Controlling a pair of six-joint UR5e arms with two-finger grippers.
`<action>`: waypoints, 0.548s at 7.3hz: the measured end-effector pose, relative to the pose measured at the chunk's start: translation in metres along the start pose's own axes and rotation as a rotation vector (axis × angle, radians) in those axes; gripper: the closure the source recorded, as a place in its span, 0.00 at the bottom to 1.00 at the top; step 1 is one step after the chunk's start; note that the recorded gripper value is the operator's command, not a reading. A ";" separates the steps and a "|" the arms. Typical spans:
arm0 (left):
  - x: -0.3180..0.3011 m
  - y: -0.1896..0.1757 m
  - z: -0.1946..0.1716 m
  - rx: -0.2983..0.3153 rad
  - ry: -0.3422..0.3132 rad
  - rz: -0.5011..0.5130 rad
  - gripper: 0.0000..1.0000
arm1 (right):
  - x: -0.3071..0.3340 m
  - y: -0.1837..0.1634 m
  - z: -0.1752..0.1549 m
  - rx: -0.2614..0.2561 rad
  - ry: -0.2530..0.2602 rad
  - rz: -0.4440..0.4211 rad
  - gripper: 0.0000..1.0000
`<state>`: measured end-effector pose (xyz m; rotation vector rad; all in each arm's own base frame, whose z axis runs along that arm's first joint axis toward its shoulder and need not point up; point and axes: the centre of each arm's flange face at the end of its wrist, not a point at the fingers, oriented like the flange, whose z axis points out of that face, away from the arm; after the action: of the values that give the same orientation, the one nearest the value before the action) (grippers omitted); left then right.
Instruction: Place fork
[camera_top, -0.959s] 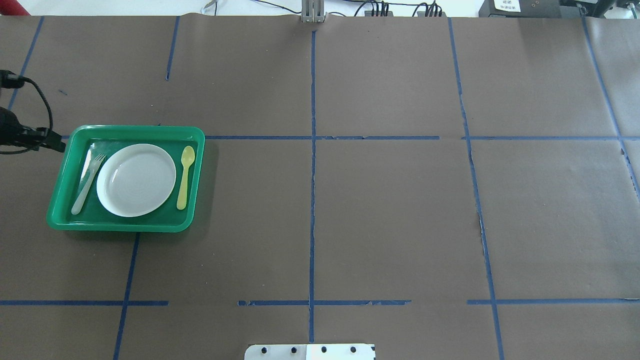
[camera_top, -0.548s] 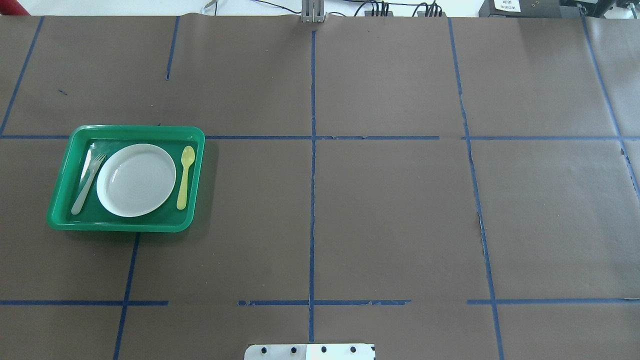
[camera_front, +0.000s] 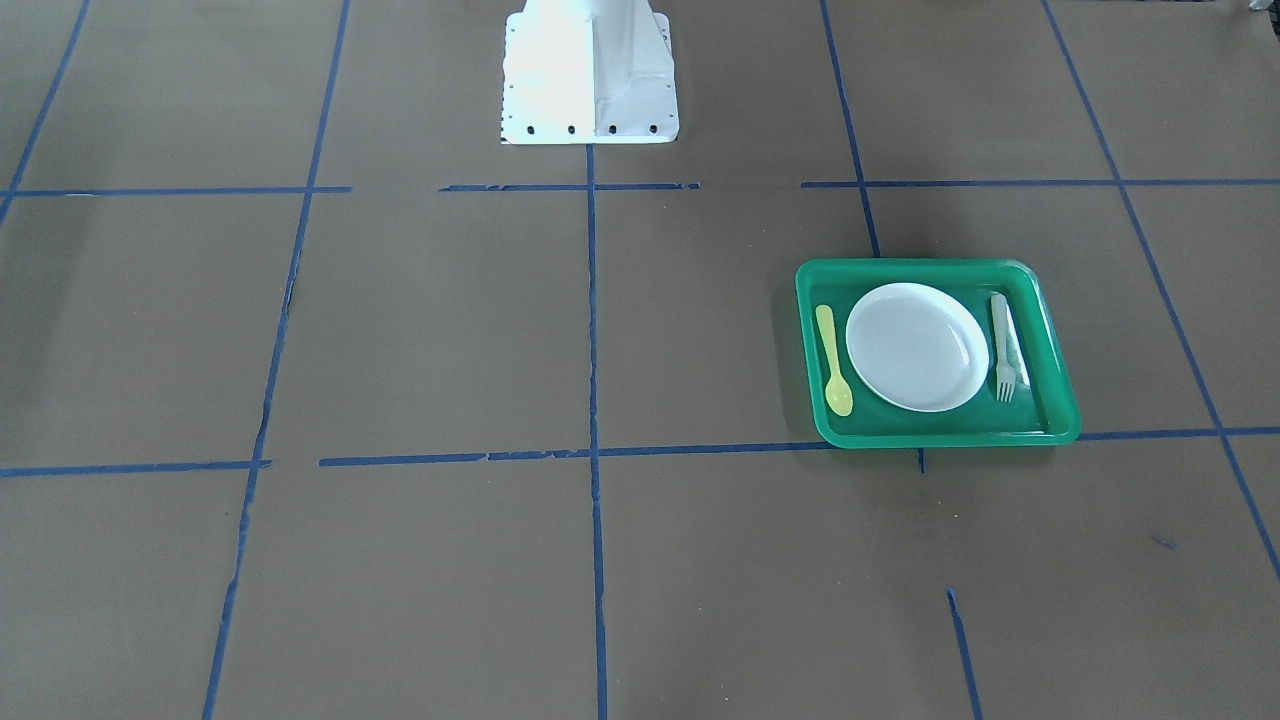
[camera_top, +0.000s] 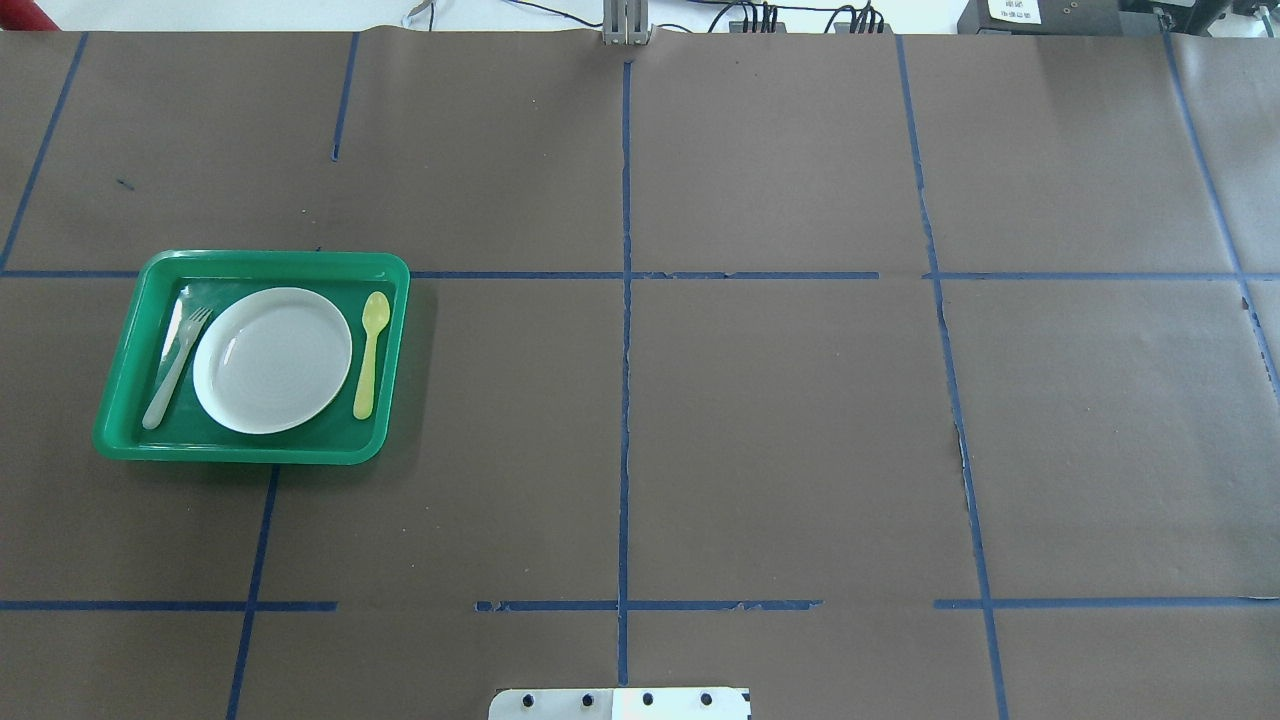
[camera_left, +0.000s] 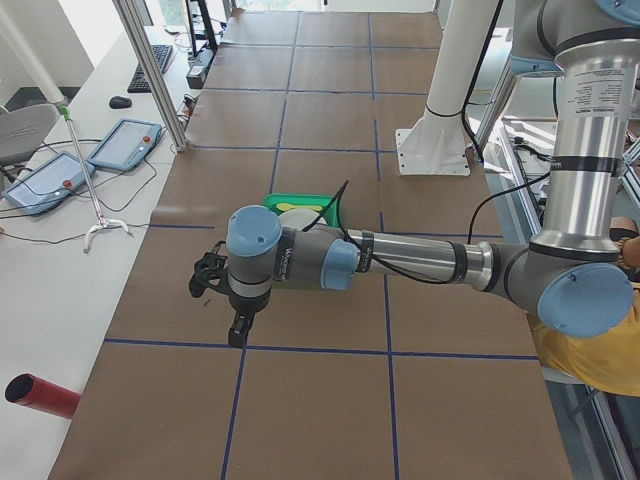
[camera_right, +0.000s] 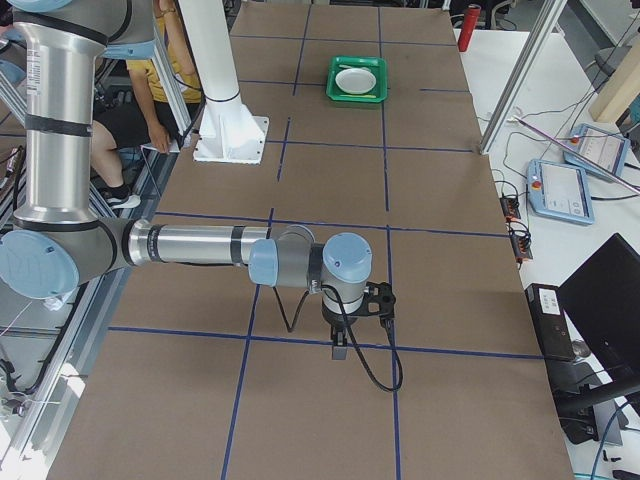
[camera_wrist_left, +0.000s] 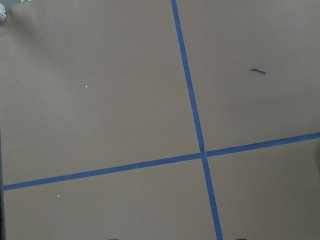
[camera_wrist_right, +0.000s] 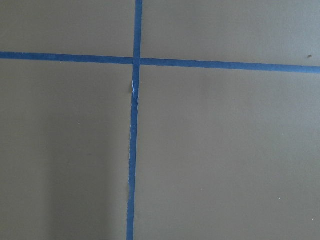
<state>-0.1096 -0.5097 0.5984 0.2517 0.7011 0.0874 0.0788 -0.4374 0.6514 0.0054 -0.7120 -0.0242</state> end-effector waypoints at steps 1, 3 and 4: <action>-0.003 0.001 0.001 -0.008 0.008 -0.005 0.00 | 0.000 0.000 0.000 0.000 0.000 0.000 0.00; -0.005 0.004 0.005 -0.028 0.016 -0.024 0.00 | 0.000 0.000 0.000 0.000 0.000 0.000 0.00; -0.005 0.007 0.006 -0.034 0.018 -0.025 0.00 | 0.000 0.000 0.000 0.000 0.000 0.000 0.00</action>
<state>-0.1094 -0.5051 0.6081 0.2097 0.7195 0.0776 0.0788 -0.4374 0.6514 0.0054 -0.7120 -0.0240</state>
